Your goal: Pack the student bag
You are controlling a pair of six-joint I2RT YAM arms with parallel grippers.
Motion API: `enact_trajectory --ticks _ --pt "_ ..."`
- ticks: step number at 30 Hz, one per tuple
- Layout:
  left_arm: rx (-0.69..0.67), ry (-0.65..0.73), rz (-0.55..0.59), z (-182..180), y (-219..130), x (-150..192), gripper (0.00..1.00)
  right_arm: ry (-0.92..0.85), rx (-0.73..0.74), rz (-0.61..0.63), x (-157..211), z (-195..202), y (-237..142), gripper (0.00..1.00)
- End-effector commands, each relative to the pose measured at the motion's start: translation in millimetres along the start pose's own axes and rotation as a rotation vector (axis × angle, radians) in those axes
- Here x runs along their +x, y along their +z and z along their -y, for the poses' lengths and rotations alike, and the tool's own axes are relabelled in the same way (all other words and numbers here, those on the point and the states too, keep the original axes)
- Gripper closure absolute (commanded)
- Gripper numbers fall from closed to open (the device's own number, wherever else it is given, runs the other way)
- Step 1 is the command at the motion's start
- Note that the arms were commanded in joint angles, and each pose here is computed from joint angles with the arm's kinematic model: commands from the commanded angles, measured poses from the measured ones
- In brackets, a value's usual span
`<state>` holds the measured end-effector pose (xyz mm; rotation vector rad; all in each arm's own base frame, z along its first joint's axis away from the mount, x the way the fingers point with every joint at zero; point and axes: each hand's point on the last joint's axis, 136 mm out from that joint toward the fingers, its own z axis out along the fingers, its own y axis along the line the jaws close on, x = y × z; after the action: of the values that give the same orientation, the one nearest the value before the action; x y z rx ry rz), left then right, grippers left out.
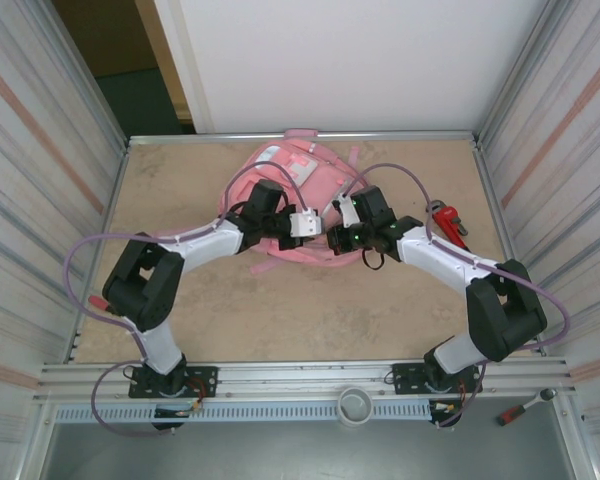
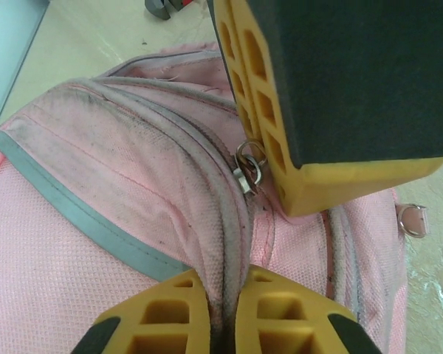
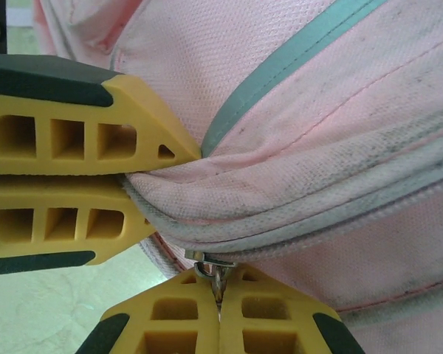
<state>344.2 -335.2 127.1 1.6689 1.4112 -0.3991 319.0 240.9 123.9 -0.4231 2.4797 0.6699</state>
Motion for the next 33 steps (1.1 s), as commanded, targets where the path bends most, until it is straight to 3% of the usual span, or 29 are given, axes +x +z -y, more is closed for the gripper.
enact_trajectory --ticks 1,9,18,24,28,30,33 --pt "0.019 0.015 -0.006 11 -10 5 1.00 0.078 0.194 0.024 -5 31 -23 1.00" --pt "0.040 0.070 -0.022 20 -14 12 1.00 0.084 0.336 0.054 -14 55 -41 1.00" --pt "0.053 0.105 -0.008 27 -22 14 1.00 0.120 0.373 0.068 -22 81 -55 1.00" --pt "0.057 0.098 0.042 34 -33 11 1.00 0.124 0.301 0.056 -31 83 -52 1.00" --pt "0.049 0.075 0.034 32 -33 13 1.00 -0.045 0.080 0.075 -30 23 -43 1.00" --pt "0.045 0.069 0.044 31 -32 12 1.00 -0.081 -0.031 0.091 -22 -2 -46 0.85" --pt "0.043 0.065 0.061 31 -32 9 1.00 -0.051 -0.112 0.097 -13 -7 -46 0.63"
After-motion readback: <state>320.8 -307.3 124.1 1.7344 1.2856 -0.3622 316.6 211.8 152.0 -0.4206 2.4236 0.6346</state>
